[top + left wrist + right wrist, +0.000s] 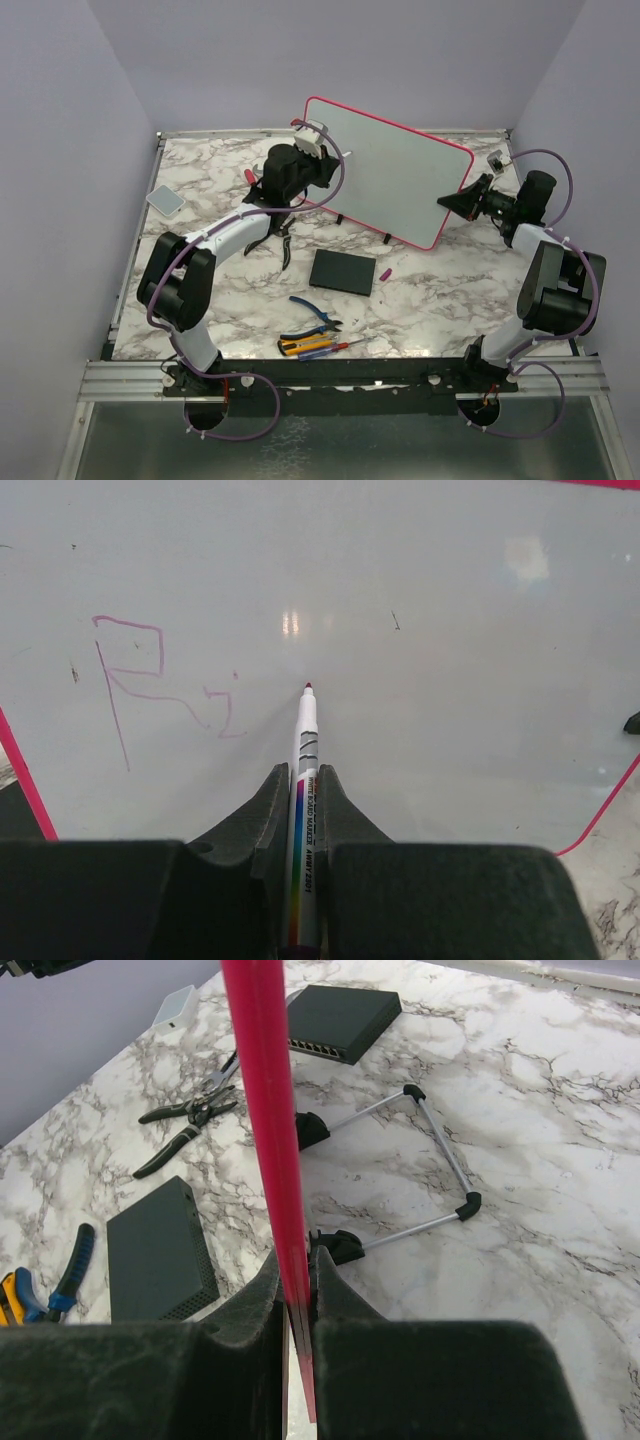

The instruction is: Write a sentence on the whiteboard

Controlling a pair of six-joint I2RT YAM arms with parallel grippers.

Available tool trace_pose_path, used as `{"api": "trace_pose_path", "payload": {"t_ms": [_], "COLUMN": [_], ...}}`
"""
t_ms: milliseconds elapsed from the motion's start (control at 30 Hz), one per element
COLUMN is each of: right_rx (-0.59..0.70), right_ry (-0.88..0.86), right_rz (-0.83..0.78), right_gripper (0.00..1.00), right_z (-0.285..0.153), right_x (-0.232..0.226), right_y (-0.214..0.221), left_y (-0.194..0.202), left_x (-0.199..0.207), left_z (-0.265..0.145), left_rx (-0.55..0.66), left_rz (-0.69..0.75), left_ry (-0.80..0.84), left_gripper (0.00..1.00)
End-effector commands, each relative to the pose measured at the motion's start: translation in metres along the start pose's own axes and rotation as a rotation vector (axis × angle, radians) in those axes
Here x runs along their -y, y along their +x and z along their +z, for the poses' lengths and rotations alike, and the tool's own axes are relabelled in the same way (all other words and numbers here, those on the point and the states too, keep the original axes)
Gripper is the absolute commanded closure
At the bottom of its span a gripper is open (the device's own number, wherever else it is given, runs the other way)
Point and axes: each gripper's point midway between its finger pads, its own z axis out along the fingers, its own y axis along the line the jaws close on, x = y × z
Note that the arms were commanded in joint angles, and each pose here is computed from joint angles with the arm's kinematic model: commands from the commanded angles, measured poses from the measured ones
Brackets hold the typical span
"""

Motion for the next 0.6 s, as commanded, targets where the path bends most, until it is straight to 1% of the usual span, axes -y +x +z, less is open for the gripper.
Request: {"api": "trace_pose_path", "payload": {"t_ms": [0,433,567], "right_rx": [-0.028,-0.028,-0.028], "right_ry": [0.087,0.086,0.085], "right_rz": [0.047,0.048,0.048], "right_gripper": [0.99,0.99,1.00], "right_z": [0.000,0.000,0.000], "right_x": [0.017,0.016,0.016], "right_y": [0.022,0.022,0.022], "left_y": [-0.014,-0.009,-0.006], "left_x": [-0.005,-0.018,-0.018], "left_z": [0.006,-0.004,-0.006], "left_rx": [0.040,0.035,0.028], "left_rz": [0.015,0.019,0.014], "left_ry": [-0.031,-0.100,-0.097], "left_gripper": [1.00,1.00,1.00]}}
